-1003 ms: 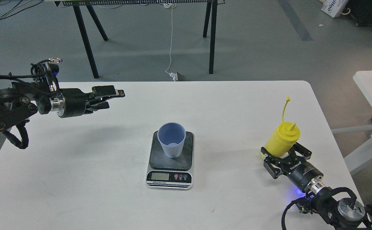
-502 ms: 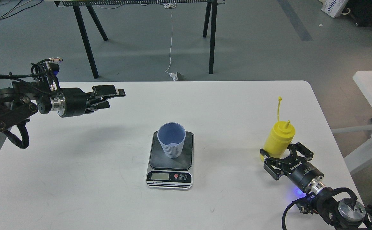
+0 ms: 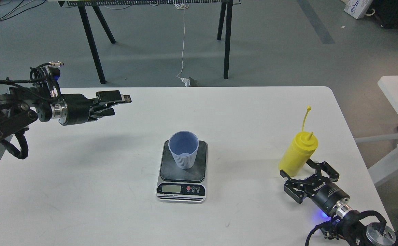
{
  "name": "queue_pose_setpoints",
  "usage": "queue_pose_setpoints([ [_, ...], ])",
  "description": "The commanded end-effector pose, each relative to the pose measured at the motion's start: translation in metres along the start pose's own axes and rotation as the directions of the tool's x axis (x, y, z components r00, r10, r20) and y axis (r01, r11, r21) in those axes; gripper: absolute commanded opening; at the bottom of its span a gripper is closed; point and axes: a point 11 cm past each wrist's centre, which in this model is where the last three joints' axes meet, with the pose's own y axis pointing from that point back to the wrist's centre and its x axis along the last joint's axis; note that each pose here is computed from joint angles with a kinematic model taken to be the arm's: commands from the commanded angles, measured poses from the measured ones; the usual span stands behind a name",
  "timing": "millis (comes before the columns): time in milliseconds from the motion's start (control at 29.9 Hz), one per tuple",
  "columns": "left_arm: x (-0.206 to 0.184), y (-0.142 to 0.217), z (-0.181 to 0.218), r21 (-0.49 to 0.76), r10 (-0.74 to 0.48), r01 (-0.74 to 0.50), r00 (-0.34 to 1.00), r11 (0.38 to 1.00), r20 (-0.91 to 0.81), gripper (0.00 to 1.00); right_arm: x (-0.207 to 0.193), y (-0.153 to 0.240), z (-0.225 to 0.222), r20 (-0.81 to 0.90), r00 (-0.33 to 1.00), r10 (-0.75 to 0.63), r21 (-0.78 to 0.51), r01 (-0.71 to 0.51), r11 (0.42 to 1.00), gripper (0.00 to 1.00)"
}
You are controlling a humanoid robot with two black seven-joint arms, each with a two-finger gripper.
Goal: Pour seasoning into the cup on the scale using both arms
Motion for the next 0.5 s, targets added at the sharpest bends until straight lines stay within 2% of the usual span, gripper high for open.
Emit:
queue_pose_setpoints([
  [0, 0.000, -0.001, 0.001, -0.002, -0.001, 0.001, 1.000, 1.000, 0.001, 1.00, 0.000, 0.013, 0.001, -0.018, 1.000, 0.002, -0.012, -0.002, 1.000, 0.99],
  [134, -0.001, -0.002, 0.001, -0.003, -0.004, 0.004, 1.000, 1.000, 0.000, 1.00, -0.007, 0.028, 0.003, -0.039, 0.999, -0.013, -0.029, 0.012, 1.000, 0.99],
  [268, -0.002, -0.002, 0.000, 0.000, -0.004, 0.004, 1.000, 1.000, -0.001, 1.00, -0.029, 0.047, 0.001, -0.108, 0.993, -0.049, -0.072, 0.042, 0.997, 0.99],
  [468, -0.004, -0.002, -0.002, 0.001, -0.006, 0.006, 1.000, 1.000, -0.005, 1.00, -0.060, 0.081, -0.023, -0.240, 0.969, -0.051, -0.097, 0.028, 0.995, 0.99],
])
